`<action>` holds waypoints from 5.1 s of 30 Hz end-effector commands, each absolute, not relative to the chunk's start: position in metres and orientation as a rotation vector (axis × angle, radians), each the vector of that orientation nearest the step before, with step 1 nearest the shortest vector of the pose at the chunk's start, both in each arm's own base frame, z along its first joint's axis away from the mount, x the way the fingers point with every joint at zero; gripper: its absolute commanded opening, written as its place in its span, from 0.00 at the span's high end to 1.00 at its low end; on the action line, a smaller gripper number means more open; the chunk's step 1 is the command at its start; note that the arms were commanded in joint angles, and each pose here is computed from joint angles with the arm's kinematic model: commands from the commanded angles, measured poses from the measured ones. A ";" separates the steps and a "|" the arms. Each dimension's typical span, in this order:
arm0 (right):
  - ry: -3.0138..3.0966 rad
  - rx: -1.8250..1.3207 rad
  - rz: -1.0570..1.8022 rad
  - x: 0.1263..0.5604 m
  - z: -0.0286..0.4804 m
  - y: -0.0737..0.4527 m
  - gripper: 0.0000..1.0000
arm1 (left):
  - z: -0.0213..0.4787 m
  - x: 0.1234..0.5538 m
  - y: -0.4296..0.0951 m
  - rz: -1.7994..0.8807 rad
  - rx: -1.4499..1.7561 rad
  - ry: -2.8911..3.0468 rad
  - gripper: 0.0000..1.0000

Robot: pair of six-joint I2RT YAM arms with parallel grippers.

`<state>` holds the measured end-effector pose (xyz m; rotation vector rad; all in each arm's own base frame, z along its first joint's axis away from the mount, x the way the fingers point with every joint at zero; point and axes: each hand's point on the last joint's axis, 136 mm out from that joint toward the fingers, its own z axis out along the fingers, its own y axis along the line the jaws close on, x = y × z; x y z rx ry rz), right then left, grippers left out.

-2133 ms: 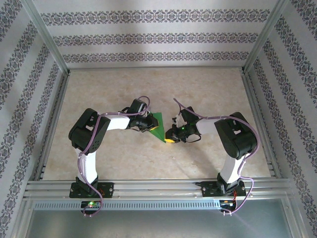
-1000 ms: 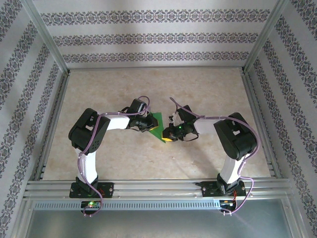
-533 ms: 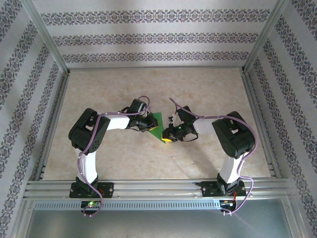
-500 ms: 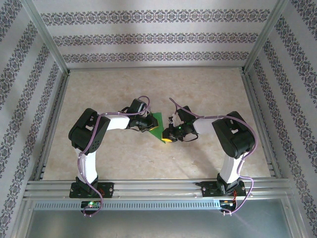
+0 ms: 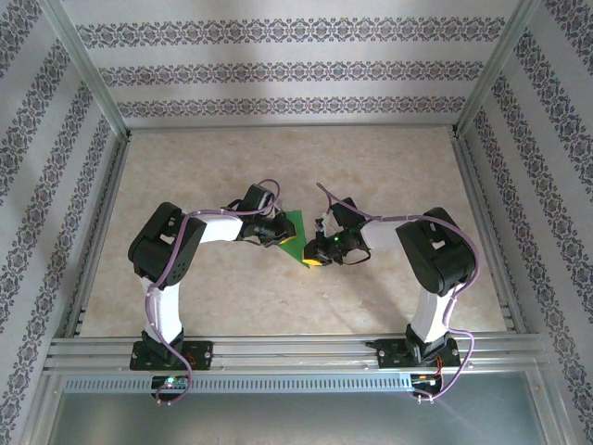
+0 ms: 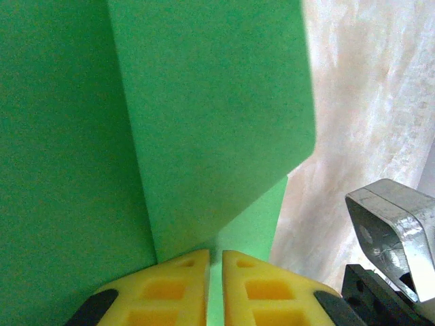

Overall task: Fold a paper plane with a square sheet of paper (pick it up from the middle)
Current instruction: Fourth fold the wing at the center of the table.

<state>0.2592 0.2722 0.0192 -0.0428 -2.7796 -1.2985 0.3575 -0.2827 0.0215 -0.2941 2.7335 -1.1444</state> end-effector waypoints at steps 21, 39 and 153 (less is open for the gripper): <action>-2.886 0.048 -1.141 0.249 0.025 0.266 0.90 | -0.005 0.346 -0.265 -1.031 -0.347 2.841 0.86; -3.004 0.096 -1.085 0.272 0.024 0.275 0.90 | 0.000 0.348 -0.270 -1.064 -0.328 2.828 0.86; -2.964 0.187 -0.959 0.255 0.018 0.261 0.90 | 0.005 0.387 -0.268 -1.018 -0.204 2.744 0.90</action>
